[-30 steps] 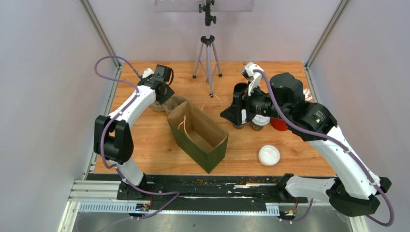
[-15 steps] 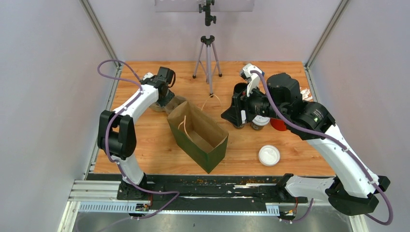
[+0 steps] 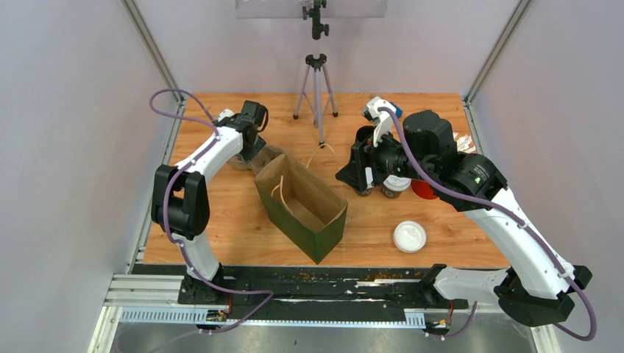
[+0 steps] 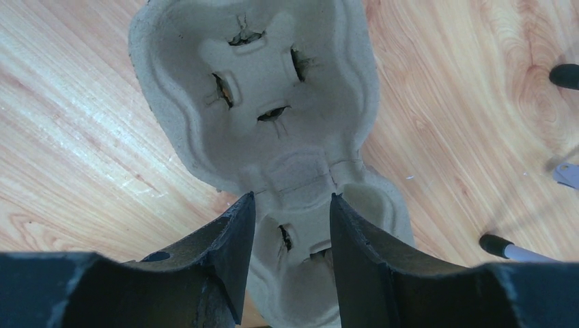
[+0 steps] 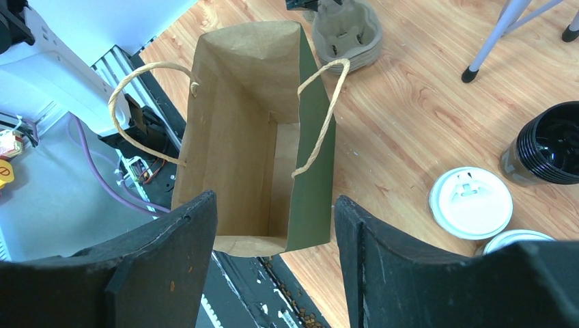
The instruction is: Pack the takeout coffee
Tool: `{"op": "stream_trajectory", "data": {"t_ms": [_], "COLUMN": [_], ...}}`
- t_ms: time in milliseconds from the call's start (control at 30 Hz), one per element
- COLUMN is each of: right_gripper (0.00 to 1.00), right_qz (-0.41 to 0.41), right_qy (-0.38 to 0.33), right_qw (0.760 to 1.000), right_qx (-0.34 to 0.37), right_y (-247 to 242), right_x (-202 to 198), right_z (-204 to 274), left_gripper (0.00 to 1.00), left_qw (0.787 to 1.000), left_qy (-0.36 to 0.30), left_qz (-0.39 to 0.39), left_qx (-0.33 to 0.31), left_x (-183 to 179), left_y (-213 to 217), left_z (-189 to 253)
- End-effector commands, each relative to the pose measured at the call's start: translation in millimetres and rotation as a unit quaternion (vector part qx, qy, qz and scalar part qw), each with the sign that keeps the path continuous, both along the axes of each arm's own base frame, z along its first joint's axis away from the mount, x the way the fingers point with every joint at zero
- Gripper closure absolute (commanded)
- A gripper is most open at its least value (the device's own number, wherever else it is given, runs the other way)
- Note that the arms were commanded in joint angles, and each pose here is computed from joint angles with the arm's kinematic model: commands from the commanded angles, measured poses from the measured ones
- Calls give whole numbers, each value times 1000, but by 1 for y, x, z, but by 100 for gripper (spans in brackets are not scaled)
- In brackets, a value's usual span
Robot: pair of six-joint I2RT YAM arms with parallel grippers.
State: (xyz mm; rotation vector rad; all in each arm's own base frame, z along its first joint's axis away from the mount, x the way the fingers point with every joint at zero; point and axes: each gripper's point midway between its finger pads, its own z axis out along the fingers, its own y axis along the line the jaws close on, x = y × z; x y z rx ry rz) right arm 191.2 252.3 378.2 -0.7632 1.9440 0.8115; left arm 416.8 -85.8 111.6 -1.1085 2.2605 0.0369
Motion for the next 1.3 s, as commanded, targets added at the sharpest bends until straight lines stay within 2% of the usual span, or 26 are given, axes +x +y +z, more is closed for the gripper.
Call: {"op": "stream_trajectory", "data": {"t_ms": [0,333,533,833,1100,1267], "right_gripper": [36,36,36,35,35,35], "right_qz": [-2,-1,1,4,2,0], "right_qy": [-25,-30,-34,-33,-35,-33], "right_qw": [1000,1000,999,999,999,999], "right_qx": [12,7,3,2,0,-4], "right_y": [-1,-2,-3,-3,-4,-5], "right_x": [2,3,3,2,2,3], "right_z": [17,16,16,14,14,10], "left_gripper": [48,48,52,44,55,63], "left_qw": [999,999,999,999,999,998], "left_qy": [-25,-18,-14,-2,-3,-9], "left_qz": [24,28,32,36,48,62], "left_qx": [4,1,3,4,-4,3], "left_x": [15,18,15,14,13,6], "left_y": [4,2,4,3,3,10], "left_z": [11,2,-2,-8,-5,14]}}
